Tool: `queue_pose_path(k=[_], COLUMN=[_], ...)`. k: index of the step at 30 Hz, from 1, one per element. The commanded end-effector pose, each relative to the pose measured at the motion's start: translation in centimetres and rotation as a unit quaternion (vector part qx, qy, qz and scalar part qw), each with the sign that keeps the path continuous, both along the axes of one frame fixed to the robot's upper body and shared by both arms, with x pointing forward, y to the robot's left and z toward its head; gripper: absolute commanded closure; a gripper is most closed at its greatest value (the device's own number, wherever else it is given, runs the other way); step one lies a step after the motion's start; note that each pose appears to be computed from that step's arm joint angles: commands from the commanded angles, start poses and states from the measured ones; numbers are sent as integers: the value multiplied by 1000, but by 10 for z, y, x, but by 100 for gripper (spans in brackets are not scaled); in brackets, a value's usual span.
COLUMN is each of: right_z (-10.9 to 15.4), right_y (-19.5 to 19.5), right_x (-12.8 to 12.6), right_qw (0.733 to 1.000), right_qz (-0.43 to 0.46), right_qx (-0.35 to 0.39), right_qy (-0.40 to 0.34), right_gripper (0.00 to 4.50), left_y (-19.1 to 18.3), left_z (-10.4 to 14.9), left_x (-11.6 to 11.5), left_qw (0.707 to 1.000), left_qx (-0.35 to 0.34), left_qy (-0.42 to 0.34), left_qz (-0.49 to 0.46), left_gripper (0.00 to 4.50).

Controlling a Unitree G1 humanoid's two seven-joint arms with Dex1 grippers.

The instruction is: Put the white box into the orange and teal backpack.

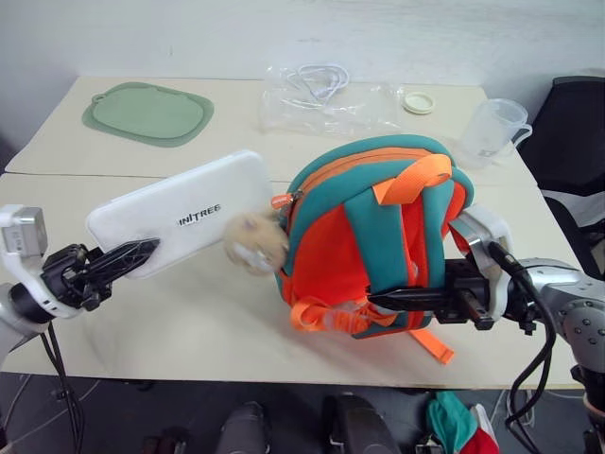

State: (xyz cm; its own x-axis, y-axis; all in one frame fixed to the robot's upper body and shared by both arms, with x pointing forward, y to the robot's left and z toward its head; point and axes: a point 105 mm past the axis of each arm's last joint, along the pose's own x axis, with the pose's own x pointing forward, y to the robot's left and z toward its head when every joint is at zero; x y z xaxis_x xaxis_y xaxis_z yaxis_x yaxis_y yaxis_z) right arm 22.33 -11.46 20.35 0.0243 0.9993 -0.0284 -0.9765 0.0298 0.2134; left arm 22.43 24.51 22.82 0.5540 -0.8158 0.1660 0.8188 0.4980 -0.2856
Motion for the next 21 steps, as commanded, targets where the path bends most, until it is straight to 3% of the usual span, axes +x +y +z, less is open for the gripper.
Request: queue_pose_path(k=[1,7,12,21], right_z=[4,-1,-2,-6], right_y=[5,8,9,11], right_x=[2,5,9,14], right_qw=[999,999,999,999], right_qz=[-12,-22,-28,-32], right_qx=[9,19,22,22], right_qy=[-30,-21,-25,-24], right_gripper=[446,446,446,446], left_y=[-7,-24,-18,-22], left_z=[22,20,19,-10], left_x=[-18,-31,-33,-29], left_qw=[999,997,996,987], left_qx=[0,19,30,119], left_qy=[-28,12,28,38], left_qz=[-16,-79,-75,-102], left_gripper=[319,319,319,319])
